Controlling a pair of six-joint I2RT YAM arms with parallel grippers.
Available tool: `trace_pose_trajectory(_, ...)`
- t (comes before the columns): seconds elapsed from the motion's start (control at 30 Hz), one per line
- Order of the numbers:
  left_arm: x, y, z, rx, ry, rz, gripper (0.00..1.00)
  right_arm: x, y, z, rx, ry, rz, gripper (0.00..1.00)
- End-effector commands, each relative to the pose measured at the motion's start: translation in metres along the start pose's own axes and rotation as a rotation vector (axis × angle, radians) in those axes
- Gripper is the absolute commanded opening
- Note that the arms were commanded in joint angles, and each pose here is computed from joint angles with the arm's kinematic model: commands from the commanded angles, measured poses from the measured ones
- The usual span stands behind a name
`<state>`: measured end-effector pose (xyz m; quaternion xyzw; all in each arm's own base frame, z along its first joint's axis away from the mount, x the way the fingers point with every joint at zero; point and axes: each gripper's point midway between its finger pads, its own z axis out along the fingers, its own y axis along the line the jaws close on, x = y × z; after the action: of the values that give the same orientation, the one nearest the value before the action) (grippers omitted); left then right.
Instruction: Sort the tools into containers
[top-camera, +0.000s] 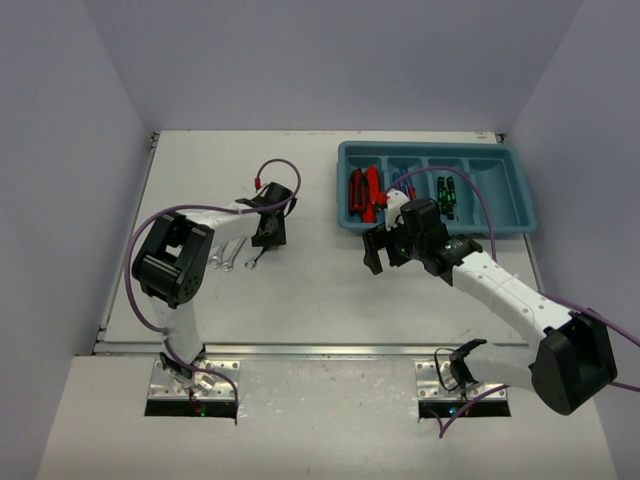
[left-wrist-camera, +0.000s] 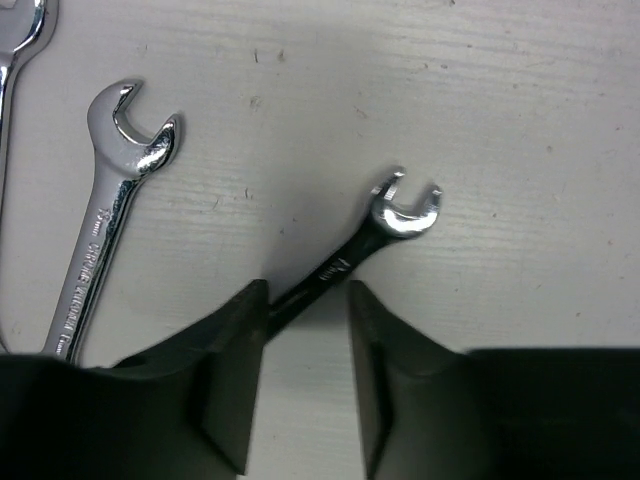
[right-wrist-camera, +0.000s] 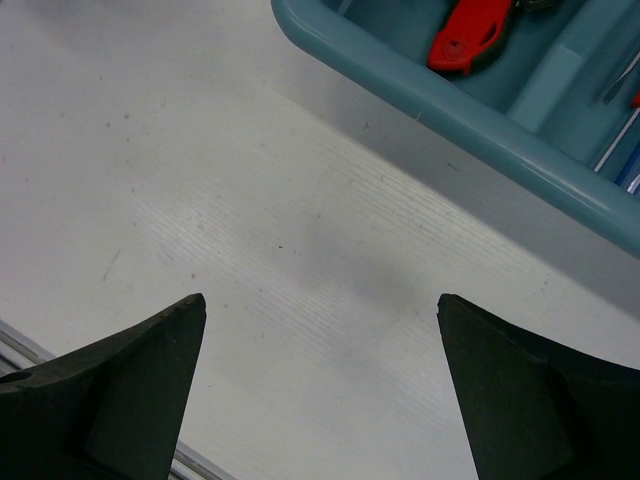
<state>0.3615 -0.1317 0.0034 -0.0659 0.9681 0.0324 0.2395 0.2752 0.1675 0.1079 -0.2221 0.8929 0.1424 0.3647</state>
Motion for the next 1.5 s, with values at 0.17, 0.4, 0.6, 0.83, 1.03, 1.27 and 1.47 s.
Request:
trace_pose_trajectory(0.17, 0.075, 0.022, 0.003, -0.073, 0.229, 0.088, 0.07, -0.015, 0.0, -0.004, -0.002, -0.064, -0.016, 0.96)
trace_pose_trajectory(0.4, 0.093, 0.012, 0.007, -0.084, 0.249, 0.106, 0.06, -0.013, 0.0, -0.003, -0.002, -0.06, -0.017, 0.96)
trace_pose_trajectory(0.6, 0.104, 0.011, 0.002, -0.096, 0.277, 0.132, 0.24, -0.012, -0.001, -0.001, -0.001, -0.049, -0.019, 0.96)
trace_pose_trajectory(0.83, 0.116, 0.012, -0.001, -0.087, 0.318, 0.159, 0.33, -0.013, -0.004, -0.002, 0.015, -0.054, -0.021, 0.96)
trace_pose_trajectory(1.03, 0.127, 0.006, 0.001, -0.032, 0.362, 0.193, 0.23, -0.013, -0.004, -0.003, 0.018, -0.057, -0.023, 0.96)
trace_pose_trajectory(1.27, 0.14, 0.006, 0.003, -0.004, 0.404, 0.216, 0.22, -0.012, -0.005, -0.004, 0.022, -0.058, -0.026, 0.96)
trace_pose_trajectory(1.47, 0.145, -0.003, -0.003, 0.059, 0.428, 0.218, 0.23, -0.013, -0.005, -0.004, 0.023, -0.059, -0.028, 0.96)
